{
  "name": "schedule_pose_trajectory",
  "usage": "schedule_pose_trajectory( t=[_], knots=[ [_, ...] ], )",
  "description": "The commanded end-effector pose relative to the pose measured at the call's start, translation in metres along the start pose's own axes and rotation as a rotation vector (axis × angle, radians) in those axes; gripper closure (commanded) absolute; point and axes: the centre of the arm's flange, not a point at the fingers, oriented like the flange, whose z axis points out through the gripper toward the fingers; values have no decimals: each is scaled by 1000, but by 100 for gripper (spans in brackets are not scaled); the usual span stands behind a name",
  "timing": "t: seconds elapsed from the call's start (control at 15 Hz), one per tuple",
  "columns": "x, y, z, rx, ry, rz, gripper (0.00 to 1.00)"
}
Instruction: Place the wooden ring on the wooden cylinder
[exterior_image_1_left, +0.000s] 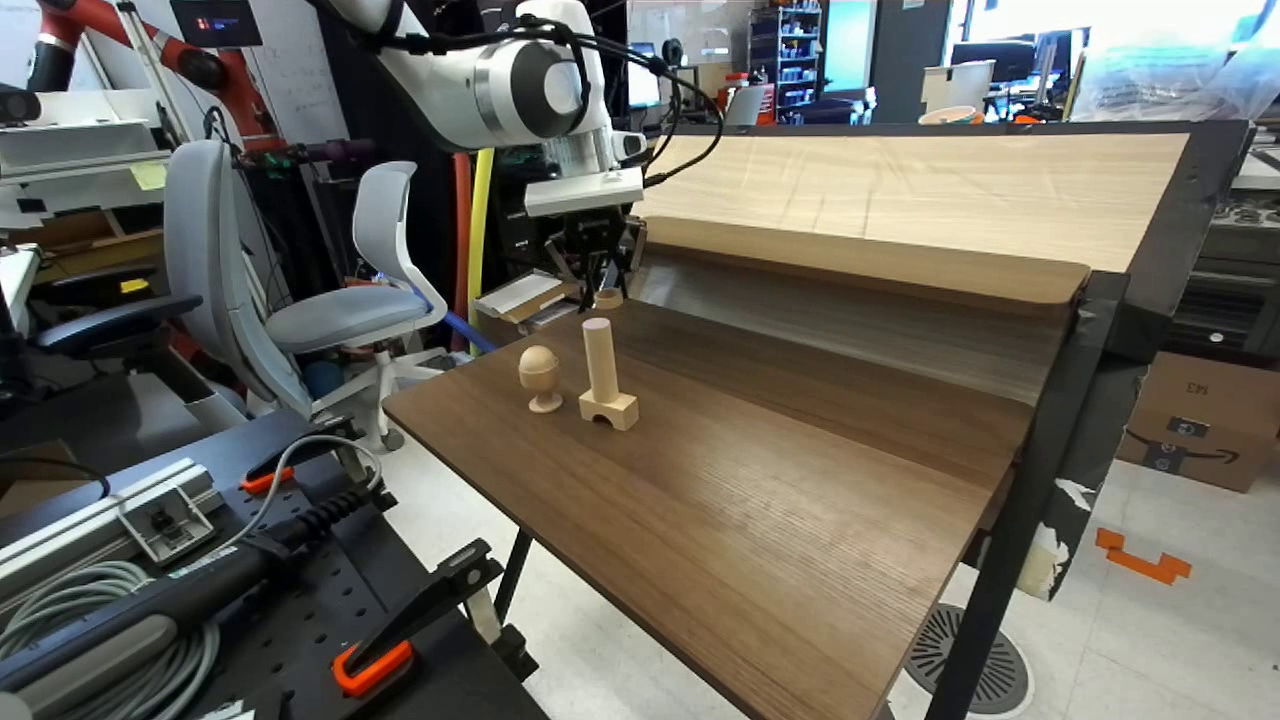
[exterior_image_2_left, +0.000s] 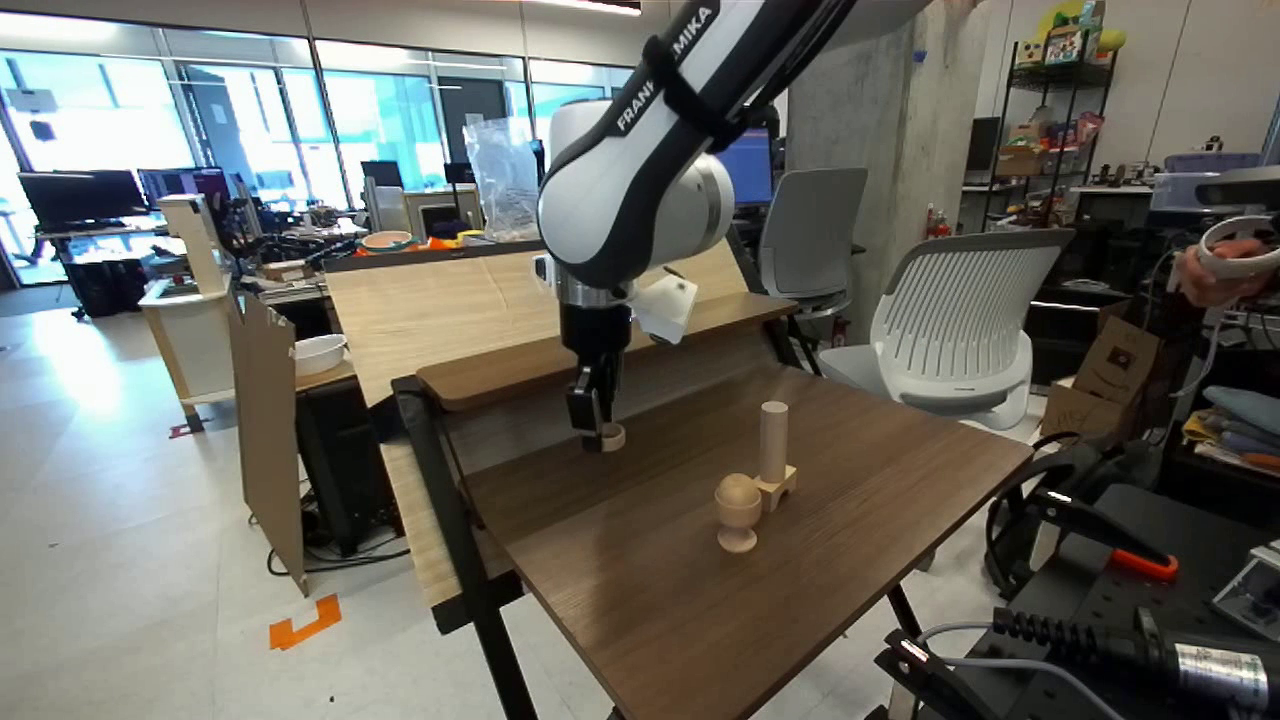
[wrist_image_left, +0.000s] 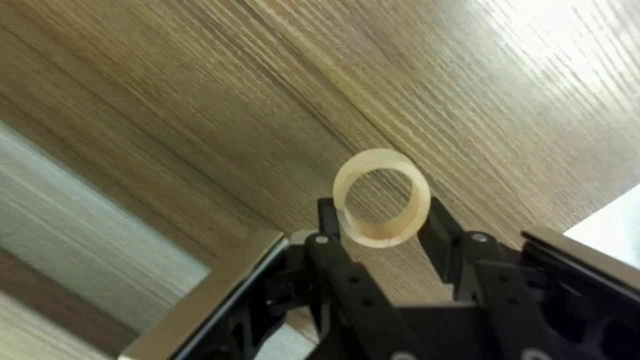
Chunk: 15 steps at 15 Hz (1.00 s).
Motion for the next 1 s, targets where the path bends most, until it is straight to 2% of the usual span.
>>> schedule_pose_trajectory(
  t=[0.0, 0.53, 0.93],
  knots=[
    [-35, -9, -52, -31, -42, 3, 81],
    [-114, -18, -118, -2, -99, 5, 81],
    [-175, -18, -140, -18, -101, 31, 81]
  ],
)
